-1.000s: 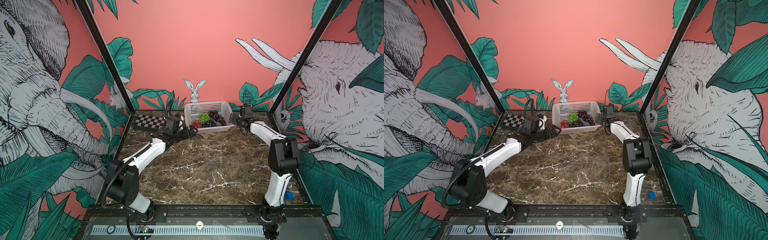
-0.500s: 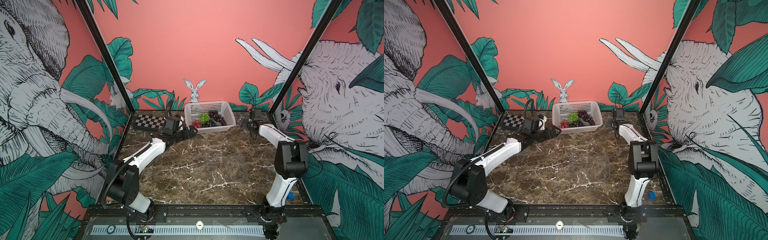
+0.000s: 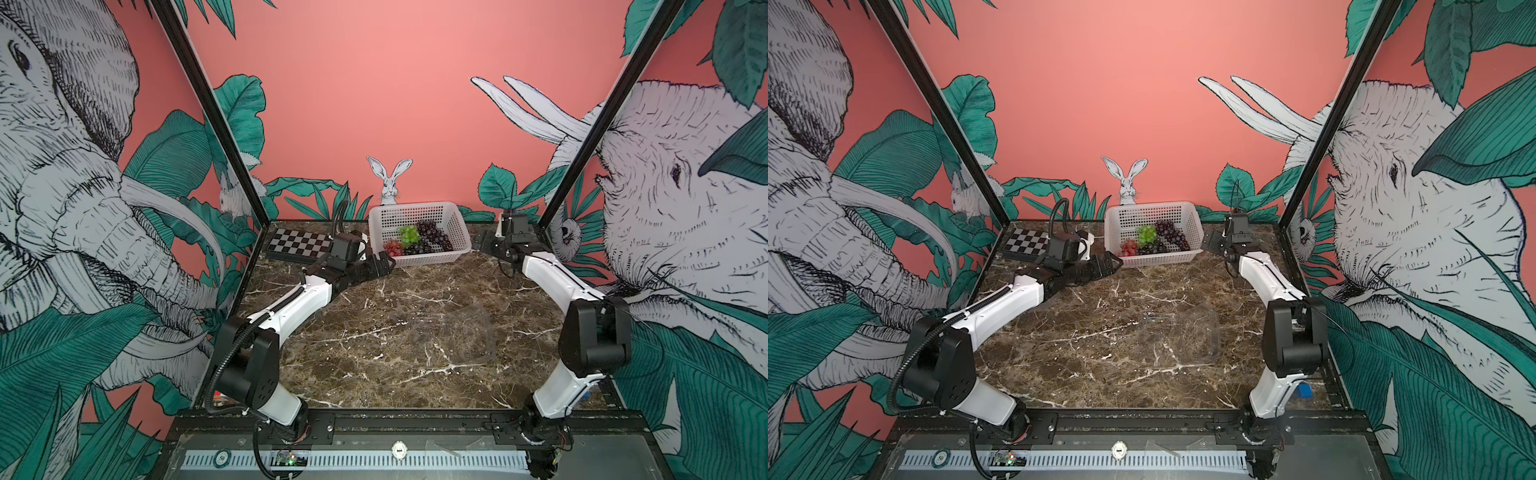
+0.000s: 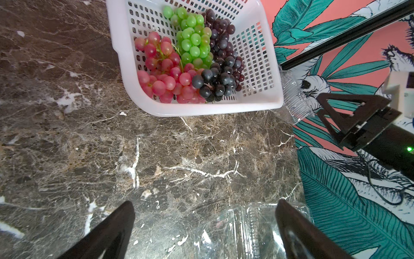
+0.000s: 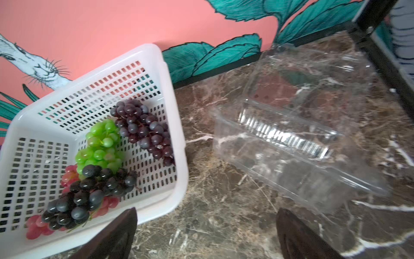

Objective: Pack grapes into containers
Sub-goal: Move the basket to the center of the board.

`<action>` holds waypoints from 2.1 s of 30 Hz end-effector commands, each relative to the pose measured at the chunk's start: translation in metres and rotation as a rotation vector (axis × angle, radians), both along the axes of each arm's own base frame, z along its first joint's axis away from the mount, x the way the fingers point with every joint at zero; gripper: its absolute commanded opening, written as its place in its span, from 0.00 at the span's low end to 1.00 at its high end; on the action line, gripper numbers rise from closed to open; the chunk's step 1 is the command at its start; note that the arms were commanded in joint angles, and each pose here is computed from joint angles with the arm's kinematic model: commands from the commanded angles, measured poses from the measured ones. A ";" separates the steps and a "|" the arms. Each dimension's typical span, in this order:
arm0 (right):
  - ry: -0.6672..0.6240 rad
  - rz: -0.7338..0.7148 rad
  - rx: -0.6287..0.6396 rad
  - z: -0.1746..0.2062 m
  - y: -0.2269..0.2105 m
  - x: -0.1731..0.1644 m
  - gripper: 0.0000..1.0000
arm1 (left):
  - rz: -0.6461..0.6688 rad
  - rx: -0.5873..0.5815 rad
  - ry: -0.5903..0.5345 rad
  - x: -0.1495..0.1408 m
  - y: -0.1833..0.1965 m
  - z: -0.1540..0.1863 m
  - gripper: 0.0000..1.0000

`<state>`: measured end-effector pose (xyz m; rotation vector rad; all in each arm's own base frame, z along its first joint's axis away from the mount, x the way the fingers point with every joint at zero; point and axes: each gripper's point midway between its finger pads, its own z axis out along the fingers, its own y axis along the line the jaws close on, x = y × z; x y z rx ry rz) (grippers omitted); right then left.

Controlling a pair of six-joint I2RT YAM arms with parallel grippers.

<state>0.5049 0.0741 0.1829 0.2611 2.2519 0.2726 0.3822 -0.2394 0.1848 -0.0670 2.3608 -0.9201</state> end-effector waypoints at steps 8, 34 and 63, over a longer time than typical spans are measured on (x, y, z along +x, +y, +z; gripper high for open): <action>0.015 0.015 -0.022 -0.031 0.036 0.058 0.79 | 0.008 0.011 -0.026 0.000 0.008 0.009 1.00; -0.006 0.159 -0.131 -0.052 0.046 0.035 0.14 | 0.037 -0.015 -0.002 0.016 0.017 0.005 1.00; 0.230 0.127 -0.115 -0.029 0.004 -0.151 0.65 | 0.012 -0.086 0.026 0.011 0.007 0.003 1.00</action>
